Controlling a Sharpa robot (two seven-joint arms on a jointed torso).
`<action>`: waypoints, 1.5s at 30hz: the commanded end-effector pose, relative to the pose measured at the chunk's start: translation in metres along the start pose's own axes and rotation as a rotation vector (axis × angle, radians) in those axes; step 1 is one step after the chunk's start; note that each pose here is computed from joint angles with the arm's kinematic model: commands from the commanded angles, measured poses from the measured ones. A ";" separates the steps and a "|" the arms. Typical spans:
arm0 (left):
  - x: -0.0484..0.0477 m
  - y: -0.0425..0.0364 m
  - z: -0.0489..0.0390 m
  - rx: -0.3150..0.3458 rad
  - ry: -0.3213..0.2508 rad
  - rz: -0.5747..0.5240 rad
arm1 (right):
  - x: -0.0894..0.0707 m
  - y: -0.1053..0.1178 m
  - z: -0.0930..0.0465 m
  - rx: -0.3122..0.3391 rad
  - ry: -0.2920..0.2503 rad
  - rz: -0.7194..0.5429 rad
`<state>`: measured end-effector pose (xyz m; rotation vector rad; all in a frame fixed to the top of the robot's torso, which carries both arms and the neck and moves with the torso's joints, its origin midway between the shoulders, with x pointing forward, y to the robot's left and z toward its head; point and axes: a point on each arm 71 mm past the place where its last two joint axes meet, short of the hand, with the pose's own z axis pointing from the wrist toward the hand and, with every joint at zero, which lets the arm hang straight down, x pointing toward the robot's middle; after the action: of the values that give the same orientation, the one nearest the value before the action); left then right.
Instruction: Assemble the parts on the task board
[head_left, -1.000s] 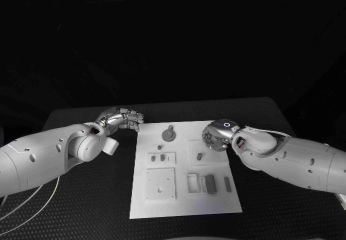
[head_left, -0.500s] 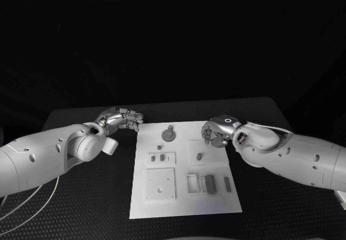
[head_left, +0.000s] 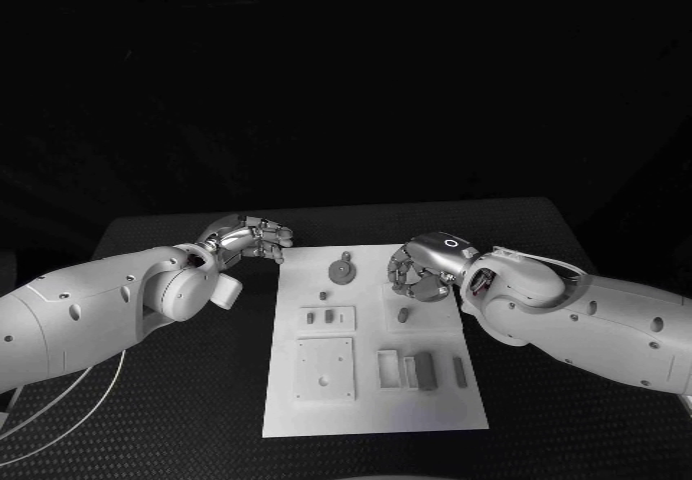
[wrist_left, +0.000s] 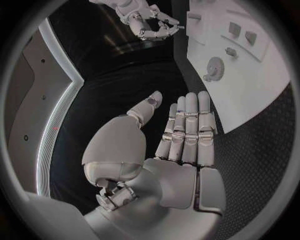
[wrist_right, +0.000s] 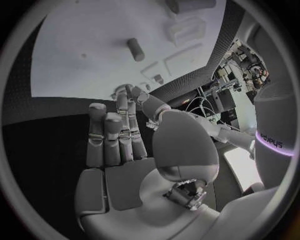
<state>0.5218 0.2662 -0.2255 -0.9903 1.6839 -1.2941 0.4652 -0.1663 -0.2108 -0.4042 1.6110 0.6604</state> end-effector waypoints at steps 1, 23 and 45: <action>0.0026 -0.0019 0.0008 0.013 0.013 -0.001 | -0.001 0.015 0.002 -0.050 -0.013 0.059; 0.0073 -0.0033 0.0028 0.017 0.018 -0.005 | 0.037 0.072 0.025 -0.181 0.051 0.075; 0.0117 -0.0047 0.0050 0.023 0.027 -0.006 | 0.070 0.089 0.021 -0.218 0.128 0.053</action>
<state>0.5222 0.2553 -0.2252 -0.9805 1.6913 -1.3146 0.4183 -0.0780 -0.2629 -0.5378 1.6796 0.8756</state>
